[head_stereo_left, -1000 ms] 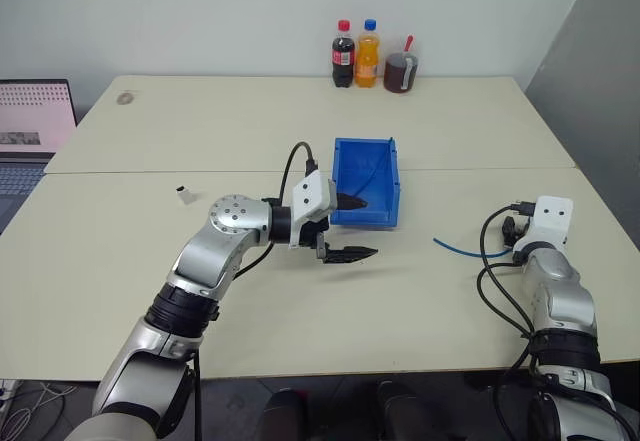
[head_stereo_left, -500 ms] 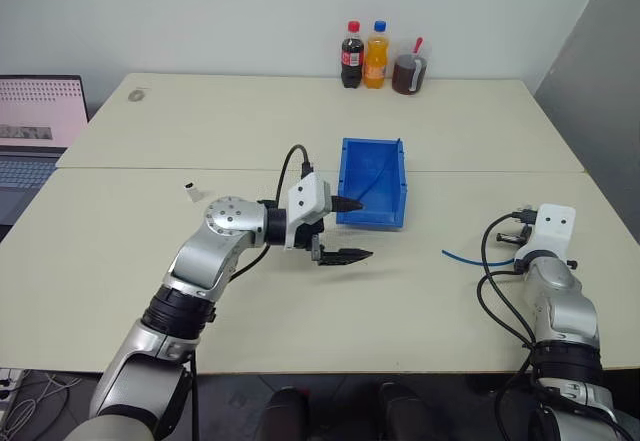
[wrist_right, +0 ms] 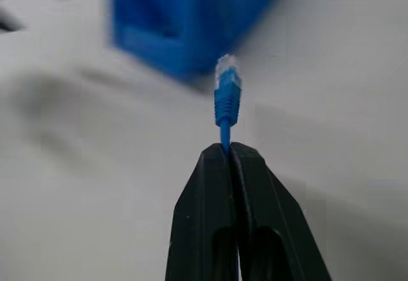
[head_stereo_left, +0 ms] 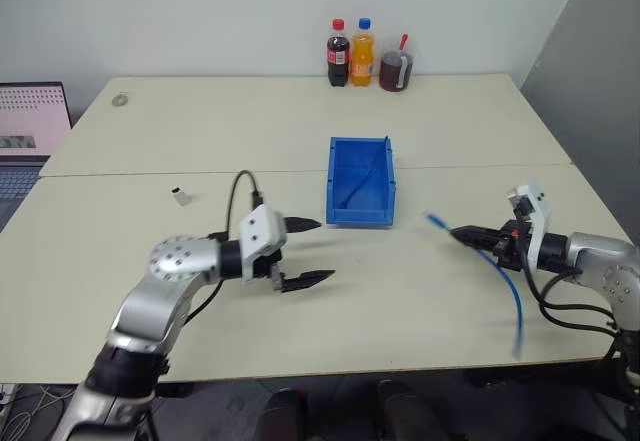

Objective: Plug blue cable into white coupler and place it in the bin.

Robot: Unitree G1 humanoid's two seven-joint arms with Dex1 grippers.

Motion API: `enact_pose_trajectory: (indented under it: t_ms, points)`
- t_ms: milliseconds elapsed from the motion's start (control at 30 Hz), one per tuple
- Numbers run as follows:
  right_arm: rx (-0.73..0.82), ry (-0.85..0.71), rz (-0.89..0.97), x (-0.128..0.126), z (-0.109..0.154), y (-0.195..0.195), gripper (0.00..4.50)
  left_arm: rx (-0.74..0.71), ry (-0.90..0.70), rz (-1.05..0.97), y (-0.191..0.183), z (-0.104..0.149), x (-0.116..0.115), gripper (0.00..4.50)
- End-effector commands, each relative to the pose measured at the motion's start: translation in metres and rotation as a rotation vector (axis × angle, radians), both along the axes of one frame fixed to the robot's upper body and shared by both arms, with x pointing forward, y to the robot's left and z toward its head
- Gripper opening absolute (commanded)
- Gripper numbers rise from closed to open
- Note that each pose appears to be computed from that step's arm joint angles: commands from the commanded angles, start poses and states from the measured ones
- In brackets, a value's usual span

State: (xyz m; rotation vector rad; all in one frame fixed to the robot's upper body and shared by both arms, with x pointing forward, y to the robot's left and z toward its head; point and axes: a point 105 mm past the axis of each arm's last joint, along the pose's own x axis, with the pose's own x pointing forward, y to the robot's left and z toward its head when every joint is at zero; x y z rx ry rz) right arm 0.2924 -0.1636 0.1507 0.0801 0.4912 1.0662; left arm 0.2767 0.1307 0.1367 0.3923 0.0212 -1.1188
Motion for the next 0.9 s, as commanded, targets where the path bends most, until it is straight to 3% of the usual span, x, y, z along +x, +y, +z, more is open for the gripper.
enact_pose_trajectory:
  t_ms: [33,167,333,533,700,900]
  points:
    - [0.03,0.086,0.321,-0.023,-0.003,0.044,0.03,-0.051,-0.046,0.11,0.009,0.009,-0.022,4.5]
    - [0.005,0.062,0.5,-0.005,-0.024,0.1,0.03,-0.057,0.034,0.274,0.02,-0.019,-0.071,4.5]
    - [-0.039,0.067,0.617,0.014,-0.047,0.14,0.03,-0.055,0.073,0.419,0.026,-0.033,-0.107,4.5]
    - [-0.083,0.054,0.692,0.024,-0.064,0.159,0.03,-0.054,0.076,0.555,0.037,-0.039,-0.12,4.5]
    - [-0.097,0.037,0.66,0.031,-0.074,0.158,1.09,-0.041,0.063,0.539,0.039,-0.04,-0.113,4.5]
    - [-0.04,-0.003,0.575,0.035,-0.06,0.142,2.83,-0.001,0.012,0.443,0.047,-0.034,-0.085,4.5]
